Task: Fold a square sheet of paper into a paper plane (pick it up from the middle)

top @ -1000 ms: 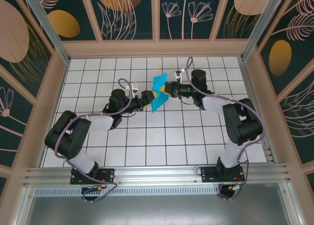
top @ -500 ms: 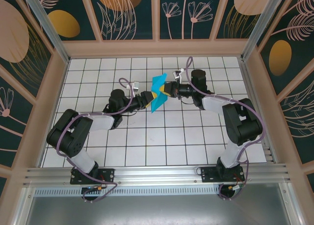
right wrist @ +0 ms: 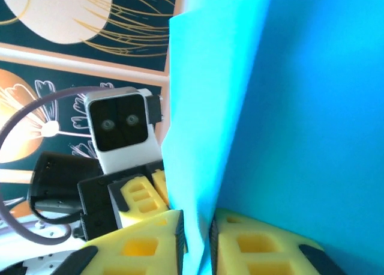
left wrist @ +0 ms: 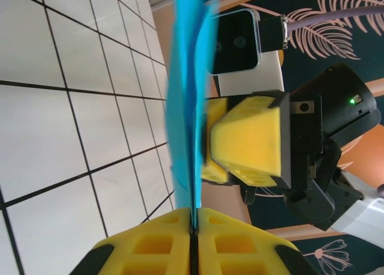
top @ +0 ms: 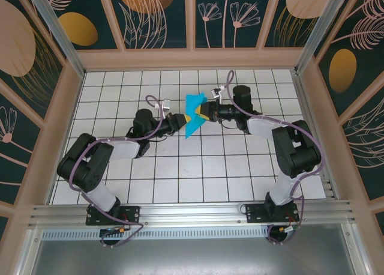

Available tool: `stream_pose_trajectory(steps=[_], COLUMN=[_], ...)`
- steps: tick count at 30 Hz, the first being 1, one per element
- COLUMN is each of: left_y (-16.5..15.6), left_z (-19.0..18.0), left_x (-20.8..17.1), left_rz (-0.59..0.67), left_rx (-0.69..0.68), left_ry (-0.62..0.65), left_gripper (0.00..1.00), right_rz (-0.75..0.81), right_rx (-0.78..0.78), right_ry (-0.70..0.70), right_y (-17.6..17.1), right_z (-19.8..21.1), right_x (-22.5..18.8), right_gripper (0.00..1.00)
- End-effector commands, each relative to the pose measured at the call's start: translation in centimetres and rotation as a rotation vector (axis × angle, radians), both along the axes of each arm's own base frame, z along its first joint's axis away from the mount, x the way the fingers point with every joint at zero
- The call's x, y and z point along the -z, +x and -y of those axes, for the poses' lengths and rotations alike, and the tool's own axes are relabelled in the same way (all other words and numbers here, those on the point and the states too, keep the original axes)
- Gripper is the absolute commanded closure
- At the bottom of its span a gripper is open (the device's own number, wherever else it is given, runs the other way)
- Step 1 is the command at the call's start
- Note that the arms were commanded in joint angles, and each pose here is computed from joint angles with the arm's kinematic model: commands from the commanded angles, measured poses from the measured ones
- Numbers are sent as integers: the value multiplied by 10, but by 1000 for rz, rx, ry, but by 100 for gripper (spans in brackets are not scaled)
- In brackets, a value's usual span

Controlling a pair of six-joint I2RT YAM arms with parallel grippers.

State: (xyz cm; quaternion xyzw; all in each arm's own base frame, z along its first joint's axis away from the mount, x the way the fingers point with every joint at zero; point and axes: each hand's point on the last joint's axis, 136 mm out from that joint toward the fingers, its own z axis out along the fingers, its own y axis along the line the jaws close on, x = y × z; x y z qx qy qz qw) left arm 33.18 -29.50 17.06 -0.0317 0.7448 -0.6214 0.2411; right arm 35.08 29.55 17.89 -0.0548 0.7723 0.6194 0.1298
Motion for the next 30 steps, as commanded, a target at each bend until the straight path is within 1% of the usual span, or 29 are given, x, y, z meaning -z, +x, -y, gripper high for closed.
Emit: stream_pose_trajectory(steps=[1, 3, 5, 7, 8, 10, 12, 16, 18, 21, 23, 27, 30], left_y=[7, 12, 17, 25, 27, 32, 34, 38, 38, 41, 42, 47, 53], left_z=[-3, -10, -21, -43, -53, -75, -96, -131, -143, -148, -145, -125, -109], left_x=[1, 13, 31, 49, 54, 57, 58, 46, 40, 35, 45, 72, 87], left_rz=[38, 24, -2, -34, -41, -37, -40, -30, -31, -19, -31, -53, -70], left_rx=[-26, -60, -102, -180, -215, -291, -352, -493, -541, -583, -571, -505, -478], left_ry=[77, 169, 316, 515, 605, 798, 962, 1230, 1345, 1471, 1534, 1583, 1584], left_gripper=[92, 93, 93, 94, 94, 95, 95, 96, 96, 96, 96, 96, 98], right_rz=[67, 85, 99, 110, 119, 133, 137, 134, 121, 95, 82, 63, 51], right_rx=[69, 142, 240, 381, 421, 493, 544, 595, 611, 632, 641, 654, 669], right_ry=[-123, -212, -320, -432, -459, -495, -518, -552, -562, -566, -564, -567, -580], right_y=[12, 21, 31, 42, 43, 44, 44, 43, 42, 41, 41, 40, 39], right_z=[15, 28, 45, 69, 77, 90, 100, 111, 115, 121, 123, 127, 131], right_x=[3, 10, 18, 28, 29, 31, 33, 39, 44, 51, 55, 59, 63], right_gripper=[62, 54, 47, 41, 40, 36, 34, 30, 28, 27, 27, 27, 27])
